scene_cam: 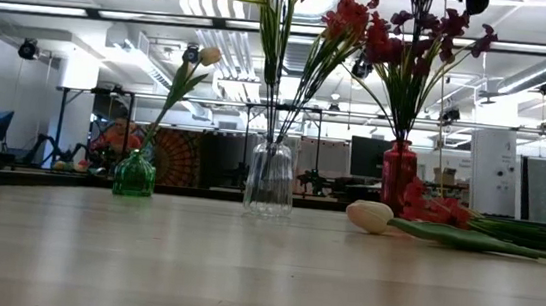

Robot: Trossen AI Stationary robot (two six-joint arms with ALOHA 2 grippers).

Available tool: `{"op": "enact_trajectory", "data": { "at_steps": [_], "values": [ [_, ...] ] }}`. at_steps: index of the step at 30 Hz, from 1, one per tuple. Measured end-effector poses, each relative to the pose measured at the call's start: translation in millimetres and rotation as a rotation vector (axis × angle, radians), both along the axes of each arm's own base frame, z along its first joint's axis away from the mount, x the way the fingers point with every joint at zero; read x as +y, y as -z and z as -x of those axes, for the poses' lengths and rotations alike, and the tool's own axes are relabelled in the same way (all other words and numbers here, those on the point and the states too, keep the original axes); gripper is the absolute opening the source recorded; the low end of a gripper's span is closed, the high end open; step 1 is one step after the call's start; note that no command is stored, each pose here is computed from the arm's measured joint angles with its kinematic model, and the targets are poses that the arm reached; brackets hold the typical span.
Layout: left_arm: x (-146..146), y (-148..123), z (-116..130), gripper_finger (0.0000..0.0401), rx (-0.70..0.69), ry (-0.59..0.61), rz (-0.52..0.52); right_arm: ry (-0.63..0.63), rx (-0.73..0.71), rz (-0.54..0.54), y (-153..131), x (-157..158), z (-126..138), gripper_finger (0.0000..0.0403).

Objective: Sort flowers into vase by color
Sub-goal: Put the violet flowers into the red vase

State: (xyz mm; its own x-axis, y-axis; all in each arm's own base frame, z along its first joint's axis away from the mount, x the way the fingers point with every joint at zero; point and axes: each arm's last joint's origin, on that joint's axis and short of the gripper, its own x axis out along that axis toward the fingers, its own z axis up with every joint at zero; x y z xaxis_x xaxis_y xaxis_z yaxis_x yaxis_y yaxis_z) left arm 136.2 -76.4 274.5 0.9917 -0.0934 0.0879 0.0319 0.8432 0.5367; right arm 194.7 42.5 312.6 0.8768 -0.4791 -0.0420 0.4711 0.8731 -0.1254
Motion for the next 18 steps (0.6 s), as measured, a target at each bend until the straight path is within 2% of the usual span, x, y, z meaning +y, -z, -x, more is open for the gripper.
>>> {"op": "enact_trajectory", "data": {
  "at_steps": [4, 8, 12, 16, 18],
  "values": [
    [11, 1, -5, 0.0142, 0.010, -0.068, 0.045, 0.023, -0.014, 0.051, -5, -4, -1, 0.0028],
    [22, 10, -14, 0.0142, 0.066, -0.052, 0.082, 0.059, 0.003, 0.096, -6, -12, -1, 0.0028],
    [40, 13, -25, 0.0142, 0.095, 0.014, 0.099, 0.059, 0.003, 0.093, -6, -14, -2, 0.0028],
    [62, 11, -32, 0.0134, 0.140, -0.002, 0.152, 0.026, 0.011, 0.071, -3, -7, -2, 0.0028],
    [71, 13, -33, 0.0128, 0.192, 0.006, 0.170, 0.057, 0.016, 0.063, -1, -4, -1, 0.0028]
  ]
}}
